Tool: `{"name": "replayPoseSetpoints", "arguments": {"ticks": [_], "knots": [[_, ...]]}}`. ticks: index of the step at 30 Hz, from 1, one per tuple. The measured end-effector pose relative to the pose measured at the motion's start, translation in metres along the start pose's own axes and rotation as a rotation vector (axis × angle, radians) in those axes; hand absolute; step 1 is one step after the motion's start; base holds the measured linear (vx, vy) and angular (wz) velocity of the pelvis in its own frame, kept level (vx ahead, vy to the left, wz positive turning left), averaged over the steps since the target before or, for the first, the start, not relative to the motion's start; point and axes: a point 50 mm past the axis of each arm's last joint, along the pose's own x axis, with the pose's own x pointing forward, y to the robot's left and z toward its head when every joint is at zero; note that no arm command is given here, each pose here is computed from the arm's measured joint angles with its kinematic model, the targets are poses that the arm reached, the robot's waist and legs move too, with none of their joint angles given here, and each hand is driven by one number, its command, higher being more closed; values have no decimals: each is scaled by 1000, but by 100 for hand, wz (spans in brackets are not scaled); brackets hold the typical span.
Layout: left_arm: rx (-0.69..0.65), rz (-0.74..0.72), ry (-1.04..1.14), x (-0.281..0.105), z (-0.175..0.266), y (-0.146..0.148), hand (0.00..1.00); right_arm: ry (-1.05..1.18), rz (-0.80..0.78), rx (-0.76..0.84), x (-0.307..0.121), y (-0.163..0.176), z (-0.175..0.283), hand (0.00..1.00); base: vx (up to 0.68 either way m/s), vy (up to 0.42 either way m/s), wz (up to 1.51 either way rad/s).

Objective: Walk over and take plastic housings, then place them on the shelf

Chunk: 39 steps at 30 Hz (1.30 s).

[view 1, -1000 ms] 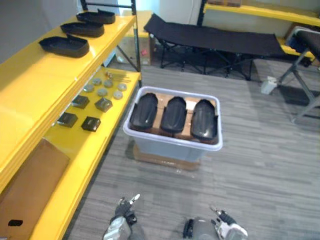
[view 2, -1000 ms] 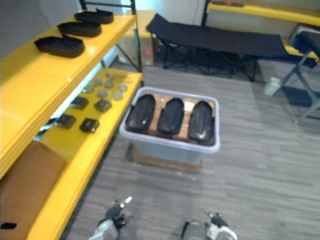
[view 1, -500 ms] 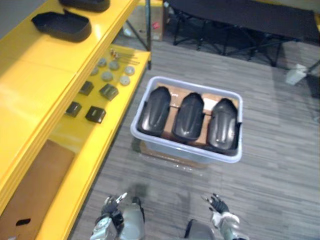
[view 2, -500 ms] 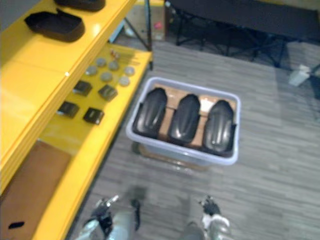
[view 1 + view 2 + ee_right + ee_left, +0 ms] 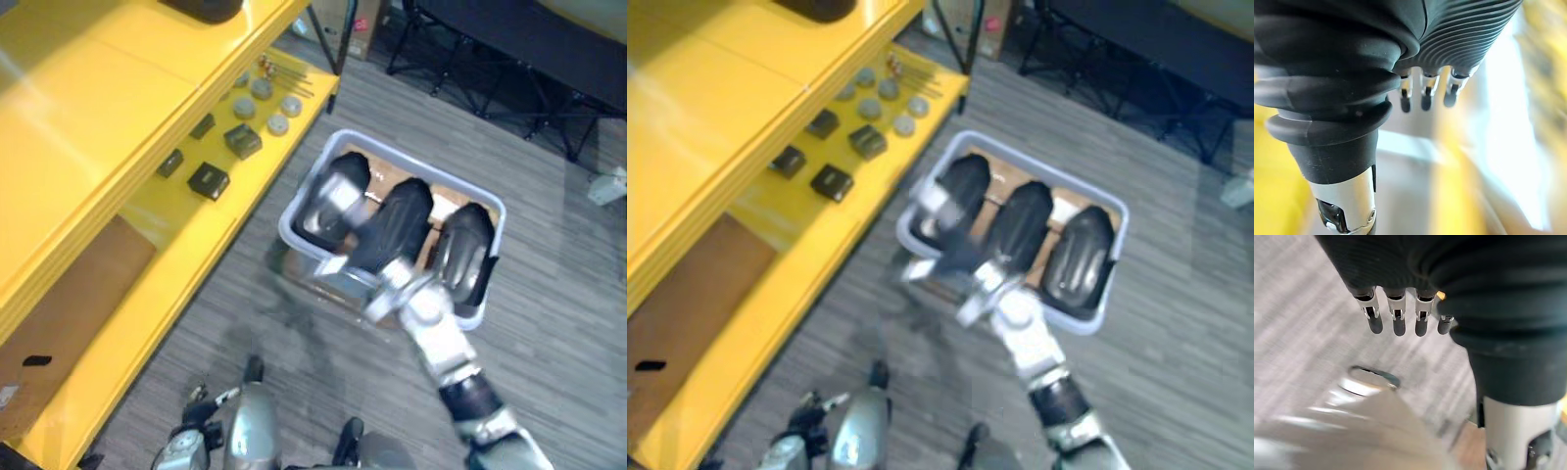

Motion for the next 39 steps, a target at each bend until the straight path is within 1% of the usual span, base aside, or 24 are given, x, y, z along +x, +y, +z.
{"name": "replayPoseSetpoints", "arguments": {"ticks": [1, 3, 4, 7, 11, 14, 17, 18, 21, 27, 28, 33, 39], "knots": [[-4, 11, 10, -2, -5, 4, 0, -12, -172, -42, 5, -27, 6, 0, -40, 93, -9], [-10, 15, 14, -3, -7, 5, 0, 36, -398, -133, 0, -62, 5, 0, -42, 69, -13], [-14, 12, 9, -3, -6, 4, 0, 63, -456, -153, -3, -72, 2, 0, -65, 47, -5], [-50, -17, -127, -2, 20, -10, 0, 205, -756, -269, -24, -126, -12, 0, -141, 33, 5], [-64, 1, -216, 1, 40, -13, 0, 354, -949, -384, -45, -169, -26, 0, -173, 11, 9], [-76, 14, -238, 2, 46, -15, 0, 416, -1031, -408, -51, -194, -28, 0, -144, 13, 1], [-97, 29, -274, 4, 57, -17, 0, 504, -1142, -473, -70, -221, -29, 0, -108, 3, 0], [-107, 33, -283, 4, 60, -17, 0, 524, -1170, -471, -75, -225, -30, 0, -69, -15, 5], [-175, 31, -289, 5, 65, -18, 0, 559, -1246, -435, -87, -233, -33, 0, -26, -24, 13], [-193, 26, -288, 5, 64, -20, 0, 612, -1332, -368, -90, -236, -36, 0, 27, -55, 8], [-229, 16, -287, 4, 65, -23, 0, 617, -1362, -360, -90, -241, -32, 0, 47, -49, 8], [-298, -12, -285, 3, 65, -31, 0, 582, -1409, -389, -86, -259, -11, 0, 12, -26, 9], [-361, -64, -295, 1, 67, -38, 0, 588, -1416, -359, -69, -262, -6, 0, -18, -12, 7]]}}
